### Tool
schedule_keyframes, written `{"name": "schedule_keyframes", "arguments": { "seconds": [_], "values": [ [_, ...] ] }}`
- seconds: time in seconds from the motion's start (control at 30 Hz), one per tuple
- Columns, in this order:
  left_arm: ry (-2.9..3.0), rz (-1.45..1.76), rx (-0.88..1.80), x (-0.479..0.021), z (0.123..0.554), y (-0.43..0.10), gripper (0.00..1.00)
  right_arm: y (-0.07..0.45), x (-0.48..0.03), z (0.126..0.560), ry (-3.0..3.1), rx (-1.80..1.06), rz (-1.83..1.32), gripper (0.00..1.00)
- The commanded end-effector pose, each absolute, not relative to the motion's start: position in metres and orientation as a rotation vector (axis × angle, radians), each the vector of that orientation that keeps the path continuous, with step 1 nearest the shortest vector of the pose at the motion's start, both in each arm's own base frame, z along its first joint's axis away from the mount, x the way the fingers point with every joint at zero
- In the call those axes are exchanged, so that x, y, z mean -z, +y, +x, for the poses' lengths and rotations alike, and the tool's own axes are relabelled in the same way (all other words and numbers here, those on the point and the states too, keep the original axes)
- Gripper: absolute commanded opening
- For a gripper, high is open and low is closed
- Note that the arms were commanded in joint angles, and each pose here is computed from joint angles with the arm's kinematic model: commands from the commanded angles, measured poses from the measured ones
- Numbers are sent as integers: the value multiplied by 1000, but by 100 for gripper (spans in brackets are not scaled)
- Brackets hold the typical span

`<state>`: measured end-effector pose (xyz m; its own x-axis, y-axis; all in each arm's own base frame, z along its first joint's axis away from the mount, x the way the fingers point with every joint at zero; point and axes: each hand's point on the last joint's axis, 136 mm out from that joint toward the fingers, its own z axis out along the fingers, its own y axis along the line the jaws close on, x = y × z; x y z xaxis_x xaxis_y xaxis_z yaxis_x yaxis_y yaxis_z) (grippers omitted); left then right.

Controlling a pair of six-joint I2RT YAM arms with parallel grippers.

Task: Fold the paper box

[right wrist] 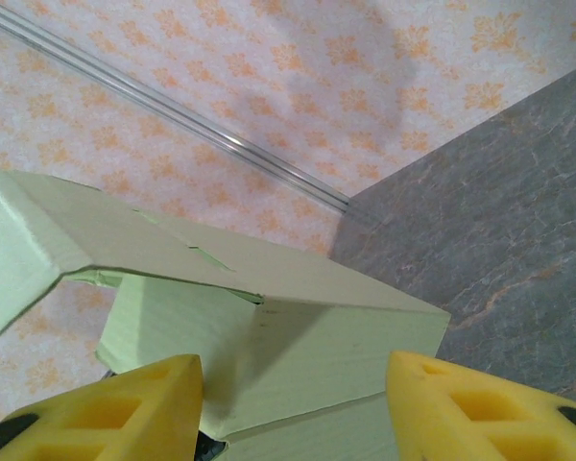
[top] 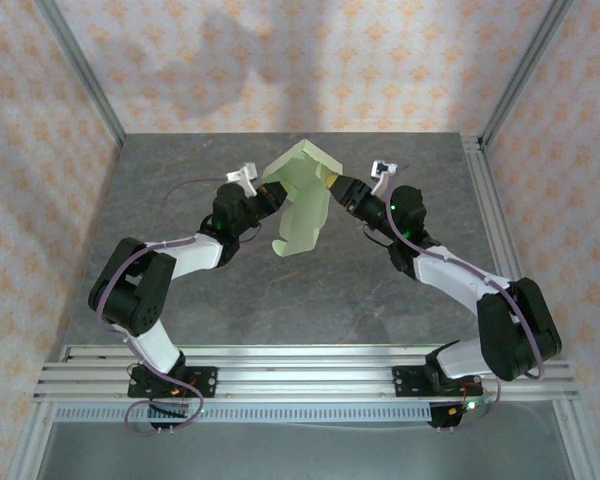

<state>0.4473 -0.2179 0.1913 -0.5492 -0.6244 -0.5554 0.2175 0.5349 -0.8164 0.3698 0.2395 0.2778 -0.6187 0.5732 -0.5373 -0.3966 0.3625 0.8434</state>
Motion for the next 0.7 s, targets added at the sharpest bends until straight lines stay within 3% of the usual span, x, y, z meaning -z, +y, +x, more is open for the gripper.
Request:
{"name": "schedule_keyframes", "arguments": {
  "seconds": [0.0, 0.2, 0.4, 0.67],
  "values": [
    [1793, -291, 1147, -207, 447, -217, 0, 235, -300, 366, 1686, -1381, 132, 53],
    [1793, -254, 1122, -210, 445, -217, 0, 233, -307, 367, 1663, -1412, 166, 50],
    [1791, -243, 1112, -210, 445, -216, 0, 239, -307, 370, 1673, -1451, 160, 38],
    [1790, -230, 1093, -213, 445, -216, 0, 251, -292, 369, 1746, -1477, 134, 31]
  ]
}}
